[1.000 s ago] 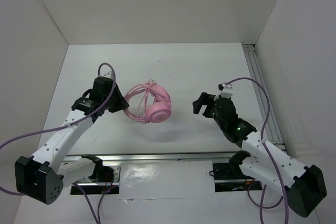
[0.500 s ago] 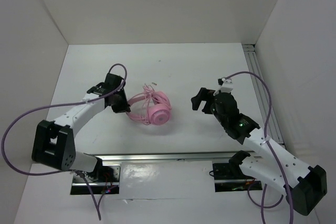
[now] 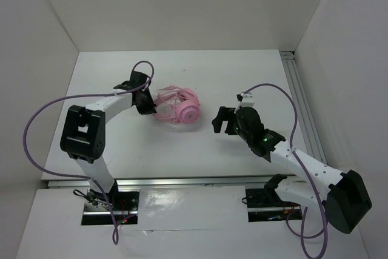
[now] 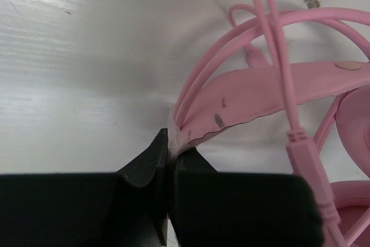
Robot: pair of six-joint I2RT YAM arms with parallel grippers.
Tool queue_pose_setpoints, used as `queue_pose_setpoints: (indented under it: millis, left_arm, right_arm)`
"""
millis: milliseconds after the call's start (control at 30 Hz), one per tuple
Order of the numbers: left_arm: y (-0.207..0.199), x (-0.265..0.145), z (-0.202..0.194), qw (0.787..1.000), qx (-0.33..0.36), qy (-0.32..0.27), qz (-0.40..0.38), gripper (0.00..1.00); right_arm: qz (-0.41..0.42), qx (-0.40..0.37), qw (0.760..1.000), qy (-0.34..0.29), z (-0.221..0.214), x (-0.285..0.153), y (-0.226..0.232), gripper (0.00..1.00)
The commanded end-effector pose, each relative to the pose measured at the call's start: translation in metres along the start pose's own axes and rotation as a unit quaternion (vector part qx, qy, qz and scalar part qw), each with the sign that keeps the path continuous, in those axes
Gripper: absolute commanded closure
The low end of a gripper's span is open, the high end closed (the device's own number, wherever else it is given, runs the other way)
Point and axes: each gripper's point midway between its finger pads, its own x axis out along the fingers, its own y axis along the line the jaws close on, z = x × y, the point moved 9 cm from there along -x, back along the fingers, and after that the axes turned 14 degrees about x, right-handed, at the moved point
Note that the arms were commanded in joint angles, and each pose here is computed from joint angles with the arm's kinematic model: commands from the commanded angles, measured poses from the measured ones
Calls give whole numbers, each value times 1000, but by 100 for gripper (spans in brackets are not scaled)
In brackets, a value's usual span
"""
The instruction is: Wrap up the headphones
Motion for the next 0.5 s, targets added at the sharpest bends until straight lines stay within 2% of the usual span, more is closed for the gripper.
queue_pose_setpoints:
  millis: [0, 200, 367, 467]
  left_arm:
    - [-4, 14, 9, 1000, -20, -11, -7, 100]
    - [11, 47, -22, 998, -23, 29, 57, 100]
    - [15, 47, -39, 995, -25, 25, 88, 83]
    - [18, 36, -49, 994, -31, 28, 106, 61]
  right_arm:
    - [37, -2, 999, -17, 3, 3, 11, 0]
    - [50, -11, 999, -18, -6, 3, 12, 0]
    - [50, -14, 998, -25, -5, 0, 10, 0]
    - [50, -14, 998, -25, -5, 0, 10, 0]
